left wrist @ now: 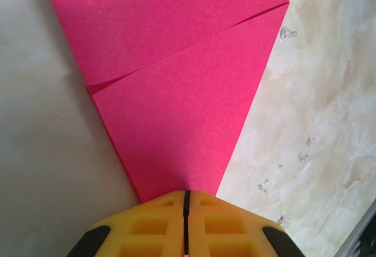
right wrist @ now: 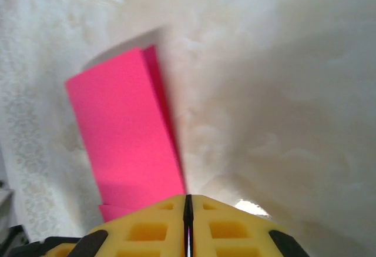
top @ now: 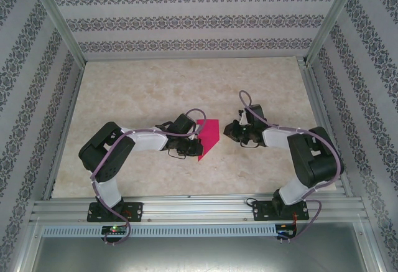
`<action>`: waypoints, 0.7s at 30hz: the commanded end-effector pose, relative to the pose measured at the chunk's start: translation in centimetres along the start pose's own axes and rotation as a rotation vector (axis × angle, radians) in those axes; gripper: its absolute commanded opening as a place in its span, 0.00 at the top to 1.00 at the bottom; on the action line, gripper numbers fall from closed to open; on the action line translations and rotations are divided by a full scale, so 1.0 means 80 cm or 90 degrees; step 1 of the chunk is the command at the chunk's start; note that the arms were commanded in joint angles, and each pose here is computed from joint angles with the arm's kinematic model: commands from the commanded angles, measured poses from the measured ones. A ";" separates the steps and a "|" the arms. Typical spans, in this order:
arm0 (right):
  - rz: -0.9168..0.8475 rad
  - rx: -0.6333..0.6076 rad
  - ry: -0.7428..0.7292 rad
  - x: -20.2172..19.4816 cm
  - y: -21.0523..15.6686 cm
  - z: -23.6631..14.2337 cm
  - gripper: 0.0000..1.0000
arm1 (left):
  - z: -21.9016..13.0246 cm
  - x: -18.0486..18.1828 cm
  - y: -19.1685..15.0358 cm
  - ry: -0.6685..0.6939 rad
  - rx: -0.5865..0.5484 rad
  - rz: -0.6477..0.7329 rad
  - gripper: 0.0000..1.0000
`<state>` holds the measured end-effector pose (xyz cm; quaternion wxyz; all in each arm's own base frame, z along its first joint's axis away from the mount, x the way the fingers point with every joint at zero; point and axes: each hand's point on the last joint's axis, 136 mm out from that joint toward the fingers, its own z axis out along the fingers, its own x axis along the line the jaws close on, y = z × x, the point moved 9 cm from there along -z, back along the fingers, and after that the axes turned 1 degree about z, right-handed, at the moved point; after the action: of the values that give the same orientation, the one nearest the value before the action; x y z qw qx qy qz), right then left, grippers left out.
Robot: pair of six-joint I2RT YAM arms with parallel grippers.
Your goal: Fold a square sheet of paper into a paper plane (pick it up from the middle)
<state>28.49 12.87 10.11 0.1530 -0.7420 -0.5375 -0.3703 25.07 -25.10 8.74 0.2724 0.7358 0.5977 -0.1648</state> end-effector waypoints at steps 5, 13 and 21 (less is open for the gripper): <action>-0.072 0.028 0.064 0.044 -0.025 -0.004 0.87 | 0.009 0.044 -0.037 0.126 0.096 -0.030 0.90; -0.076 0.059 0.072 0.049 -0.038 0.012 0.88 | 0.008 0.040 -0.032 0.126 0.094 -0.013 0.90; -0.075 0.083 0.069 0.051 -0.045 0.028 0.87 | 0.008 0.037 -0.029 0.121 0.098 -0.002 0.90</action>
<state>26.11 17.50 10.30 0.1980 -0.6883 -0.5936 -0.3671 25.17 -25.14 8.99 0.2615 0.7530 0.5826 -0.1588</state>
